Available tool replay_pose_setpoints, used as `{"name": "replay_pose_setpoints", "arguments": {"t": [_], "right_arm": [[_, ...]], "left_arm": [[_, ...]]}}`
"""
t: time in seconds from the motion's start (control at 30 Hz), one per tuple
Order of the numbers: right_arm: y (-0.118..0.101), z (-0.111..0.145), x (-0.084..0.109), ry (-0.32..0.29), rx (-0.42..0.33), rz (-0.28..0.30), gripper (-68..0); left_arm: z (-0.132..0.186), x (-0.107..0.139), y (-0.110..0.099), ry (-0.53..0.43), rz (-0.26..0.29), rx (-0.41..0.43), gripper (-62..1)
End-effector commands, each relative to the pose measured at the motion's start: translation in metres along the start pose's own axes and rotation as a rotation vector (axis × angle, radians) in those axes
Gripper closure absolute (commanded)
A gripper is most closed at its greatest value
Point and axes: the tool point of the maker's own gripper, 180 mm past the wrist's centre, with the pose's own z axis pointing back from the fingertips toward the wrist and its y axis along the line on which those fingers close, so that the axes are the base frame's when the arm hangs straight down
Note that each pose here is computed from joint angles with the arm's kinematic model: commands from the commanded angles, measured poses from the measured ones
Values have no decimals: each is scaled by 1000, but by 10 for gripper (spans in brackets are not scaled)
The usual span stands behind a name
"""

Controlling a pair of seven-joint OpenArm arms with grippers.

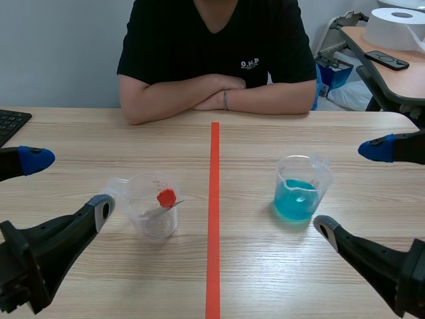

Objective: Do the redox reaction experiment.
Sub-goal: 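Lift the metal plate out of the left beaker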

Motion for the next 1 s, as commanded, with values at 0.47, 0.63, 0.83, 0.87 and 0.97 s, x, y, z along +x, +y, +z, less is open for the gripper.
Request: {"name": "replay_pose_setpoints", "arguments": {"t": [0.47, 0.63, 0.83, 0.87, 0.97], "right_arm": [[23, -28, 26, -89, 158, 74, -679], [31, -37, 27, -92, 194, 90, -679], [37, -44, 28, -90, 219, 96, -679], [37, -45, 29, -93, 219, 97, -679], [36, -46, 30, -96, 218, 98, -679]], "left_arm": [[20, -32, 5, 138, -161, 61, -570], [39, -50, 12, 209, -207, 87, -534], [69, -74, 20, 272, -257, 129, -460], [74, -80, 18, 285, -271, 125, -451], [90, -97, 15, 328, -295, 121, -445]]}}
